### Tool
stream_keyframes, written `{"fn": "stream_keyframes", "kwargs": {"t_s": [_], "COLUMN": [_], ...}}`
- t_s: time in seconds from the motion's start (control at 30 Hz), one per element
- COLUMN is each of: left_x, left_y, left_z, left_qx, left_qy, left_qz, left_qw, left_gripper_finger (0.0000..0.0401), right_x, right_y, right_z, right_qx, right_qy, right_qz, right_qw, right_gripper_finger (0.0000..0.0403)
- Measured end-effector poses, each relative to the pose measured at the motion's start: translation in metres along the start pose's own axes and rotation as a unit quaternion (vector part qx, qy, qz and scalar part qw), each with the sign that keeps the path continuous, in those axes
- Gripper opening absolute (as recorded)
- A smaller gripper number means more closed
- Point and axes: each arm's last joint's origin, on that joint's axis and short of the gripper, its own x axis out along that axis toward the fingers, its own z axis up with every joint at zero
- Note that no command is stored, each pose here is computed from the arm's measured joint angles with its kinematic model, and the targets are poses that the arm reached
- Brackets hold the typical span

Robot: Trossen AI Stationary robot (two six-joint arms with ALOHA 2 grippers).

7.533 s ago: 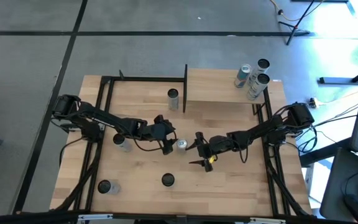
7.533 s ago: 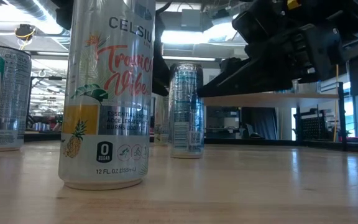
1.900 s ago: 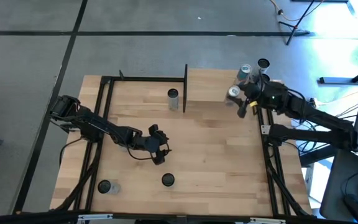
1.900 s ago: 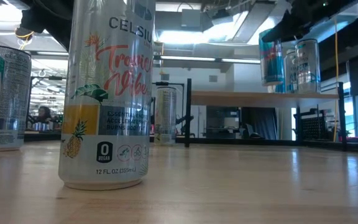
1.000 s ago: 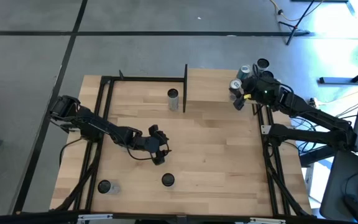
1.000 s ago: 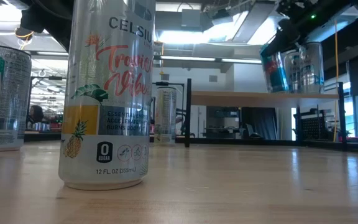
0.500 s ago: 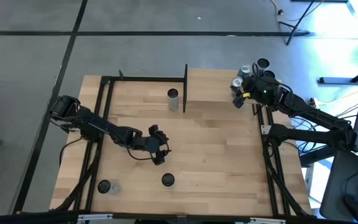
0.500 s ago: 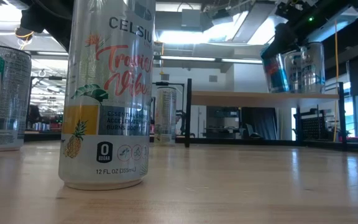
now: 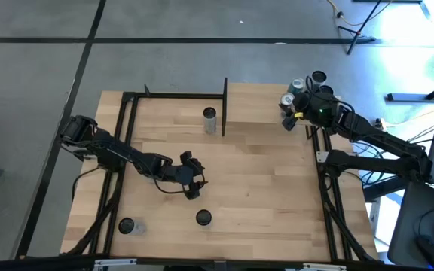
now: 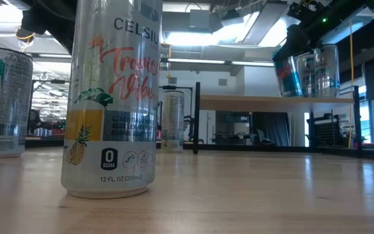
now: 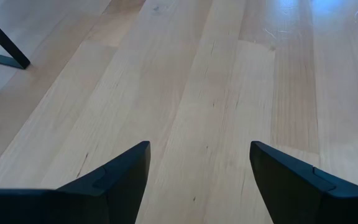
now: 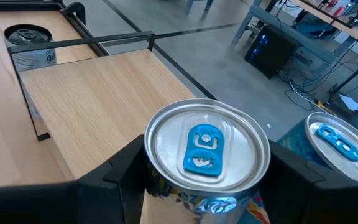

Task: Place canned beverage on shelf
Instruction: Put the blue soda can on the shelf aligned with the other blue soda can

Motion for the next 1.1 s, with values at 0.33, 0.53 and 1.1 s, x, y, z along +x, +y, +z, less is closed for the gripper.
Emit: {"fn": "stream_keyframes", "kwargs": {"t_s": [0.33, 0.53, 1.1], "left_x": [0.0000, 0.0000, 0.0000], "left_y": [0.0000, 0.0000, -0.0001], "left_z": [0.0000, 0.0000, 0.0000], "left_qx": [0.000, 0.000, -0.001], "left_qy": [0.000, 0.000, 0.000], "left_qz": [0.000, 0.000, 0.000], "left_qw": [1.000, 1.000, 1.000], "left_gripper_finger": [0.0270, 0.0270, 0.0270], "right_x": [0.0001, 0.0002, -0.0048], "right_y": [-0.0001, 0.0001, -0.0063], "right_z": [0.0002, 0.0004, 0.0081], "right_qx": [0.002, 0.002, 0.004], "right_qy": [-0.001, -0.003, -0.003], "right_qz": [-0.002, 0.001, -0.056], "right_qw": [1.000, 1.000, 0.998], "right_gripper_finger": [0.0229, 0.0235, 0.0321]}}
